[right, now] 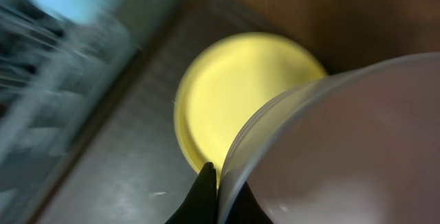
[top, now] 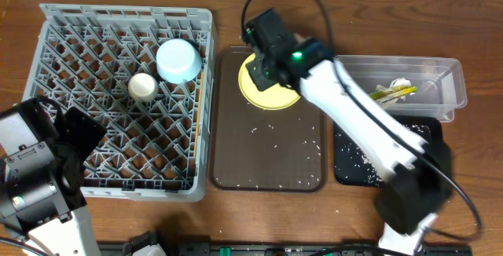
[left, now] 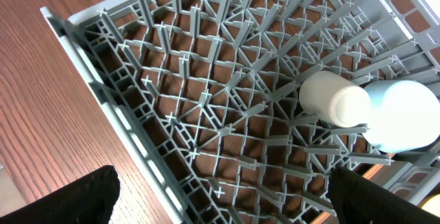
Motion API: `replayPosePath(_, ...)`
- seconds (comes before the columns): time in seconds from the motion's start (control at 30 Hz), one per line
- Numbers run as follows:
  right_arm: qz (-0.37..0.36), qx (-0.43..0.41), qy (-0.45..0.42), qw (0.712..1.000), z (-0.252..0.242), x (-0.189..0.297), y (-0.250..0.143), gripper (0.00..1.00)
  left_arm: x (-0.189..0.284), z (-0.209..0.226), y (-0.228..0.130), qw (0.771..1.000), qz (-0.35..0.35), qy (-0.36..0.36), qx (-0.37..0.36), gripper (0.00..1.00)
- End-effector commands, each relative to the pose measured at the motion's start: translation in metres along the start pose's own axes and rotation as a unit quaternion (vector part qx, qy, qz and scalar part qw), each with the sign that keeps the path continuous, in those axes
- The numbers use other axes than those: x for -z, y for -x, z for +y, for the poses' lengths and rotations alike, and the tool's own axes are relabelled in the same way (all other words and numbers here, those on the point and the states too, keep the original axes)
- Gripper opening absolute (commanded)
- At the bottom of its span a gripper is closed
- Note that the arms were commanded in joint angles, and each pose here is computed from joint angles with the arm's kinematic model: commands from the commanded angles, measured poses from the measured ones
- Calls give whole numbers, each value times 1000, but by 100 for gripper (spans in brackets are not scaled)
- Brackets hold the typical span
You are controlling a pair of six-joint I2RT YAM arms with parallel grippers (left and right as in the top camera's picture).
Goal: Sort waste into correct bins and load items into the dishwasher
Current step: 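Reach the right gripper to the pink cup on the yellow plate and grasp it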
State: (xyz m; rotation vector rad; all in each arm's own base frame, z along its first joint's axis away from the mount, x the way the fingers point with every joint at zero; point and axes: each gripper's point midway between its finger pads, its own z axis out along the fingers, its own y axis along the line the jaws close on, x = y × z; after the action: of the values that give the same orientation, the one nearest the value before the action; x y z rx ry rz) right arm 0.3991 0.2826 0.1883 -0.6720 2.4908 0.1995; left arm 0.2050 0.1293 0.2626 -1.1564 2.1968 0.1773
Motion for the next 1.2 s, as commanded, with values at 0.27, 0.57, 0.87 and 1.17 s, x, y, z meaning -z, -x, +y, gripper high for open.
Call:
replayPosePath(0.27, 54, 11, 91, 994, 18, 28, -35, 1, 3, 3, 4, 1000, -7, 7, -6, 98)
replayPosePath(0.57, 183, 27, 111, 977, 69, -47, -158, 1, 3, 3, 4, 1000, -7, 7, -6, 98)
replayPosePath(0.87, 192, 49, 62, 978, 70, -62, -189, 38, 3, 3, 4, 1000, -7, 7, -6, 98)
replayPosePath(1.17, 198, 47, 63, 977, 71, -49, -177, 32, 3, 3, 4, 1000, -7, 7, -6, 98)
